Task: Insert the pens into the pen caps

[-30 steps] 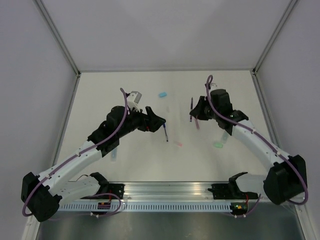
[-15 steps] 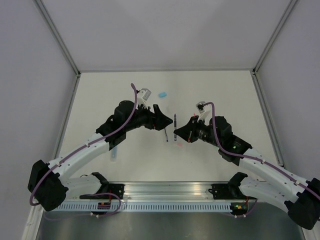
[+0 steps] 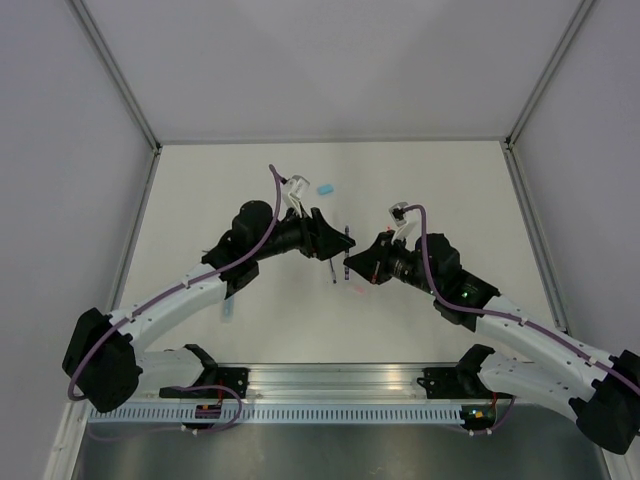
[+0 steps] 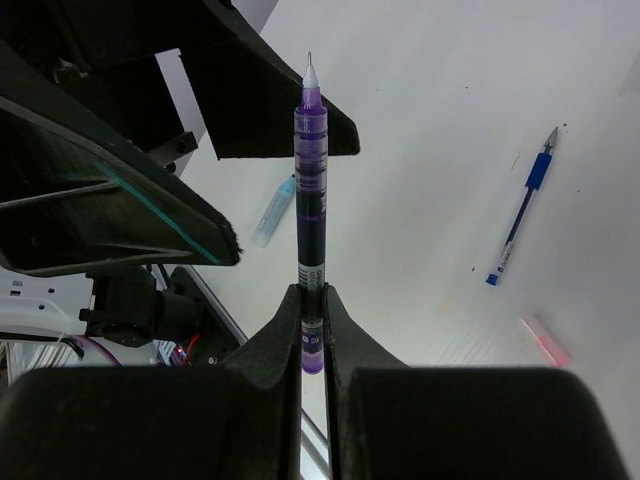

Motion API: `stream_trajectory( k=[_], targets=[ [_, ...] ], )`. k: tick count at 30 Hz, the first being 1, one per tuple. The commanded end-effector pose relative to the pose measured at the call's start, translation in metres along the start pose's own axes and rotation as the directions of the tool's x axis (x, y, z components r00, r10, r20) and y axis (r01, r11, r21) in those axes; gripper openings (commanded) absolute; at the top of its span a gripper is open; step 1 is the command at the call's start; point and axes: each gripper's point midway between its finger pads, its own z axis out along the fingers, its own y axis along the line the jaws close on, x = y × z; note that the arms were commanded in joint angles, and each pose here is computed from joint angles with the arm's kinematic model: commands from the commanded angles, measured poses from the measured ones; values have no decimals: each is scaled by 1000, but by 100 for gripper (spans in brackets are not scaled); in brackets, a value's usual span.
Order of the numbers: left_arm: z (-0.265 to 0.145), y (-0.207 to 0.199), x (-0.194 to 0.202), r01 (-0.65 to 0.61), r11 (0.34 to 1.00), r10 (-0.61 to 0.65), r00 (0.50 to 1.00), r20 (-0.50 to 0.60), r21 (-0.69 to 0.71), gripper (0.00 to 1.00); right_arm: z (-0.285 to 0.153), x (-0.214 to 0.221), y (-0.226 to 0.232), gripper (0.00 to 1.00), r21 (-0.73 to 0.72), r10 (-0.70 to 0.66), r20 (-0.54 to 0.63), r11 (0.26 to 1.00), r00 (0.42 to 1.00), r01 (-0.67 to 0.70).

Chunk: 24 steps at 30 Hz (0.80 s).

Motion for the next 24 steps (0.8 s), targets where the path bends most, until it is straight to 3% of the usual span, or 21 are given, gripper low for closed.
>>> stream_trajectory(
  k=[1, 4, 7, 8, 10, 12, 14, 15, 17, 24],
  targets=[
    [6, -7, 3, 24, 998, -24, 1000, -2, 59, 78, 3, -17, 15, 0, -42, -14, 58, 999, 998, 16],
    [7, -6, 3, 25, 998, -25, 1000, 1, 62, 74, 6, -15, 17, 0, -55, -16, 52, 998, 999, 18],
    [7, -6, 3, 27, 998, -27, 1000, 2, 63, 59, 7, -11, 20, 0, -66, -12, 47, 998, 999, 15],
    [7, -6, 3, 28, 997, -28, 1000, 1, 66, 48, 8, -10, 20, 0, -66, -14, 44, 998, 999, 17],
    [6, -8, 5, 34, 997, -34, 999, -6, 74, 39, 9, -7, 18, 0, -58, -19, 36, 998, 999, 21],
    [6, -13, 6, 35, 994, -34, 999, -15, 100, 18, 10, -4, 16, 3, -58, -23, 29, 998, 999, 25],
    [5, -17, 5, 46, 992, -44, 999, -20, 117, 2, 9, -1, 16, 14, -64, -34, 21, 997, 999, 36],
    [4, -21, 4, 55, 990, -52, 998, -21, 130, 2, 9, 1, 19, 26, -86, -41, 12, 995, 999, 42],
    [3, -25, 3, 62, 988, -59, 998, -23, 144, 2, 7, 7, 18, 35, -98, -50, 6, 994, 999, 50],
    [-1, -39, -2, 87, 977, -84, 996, -22, 194, 2, 7, 20, 18, 38, -128, -67, -16, 990, 998, 64]
  ],
)
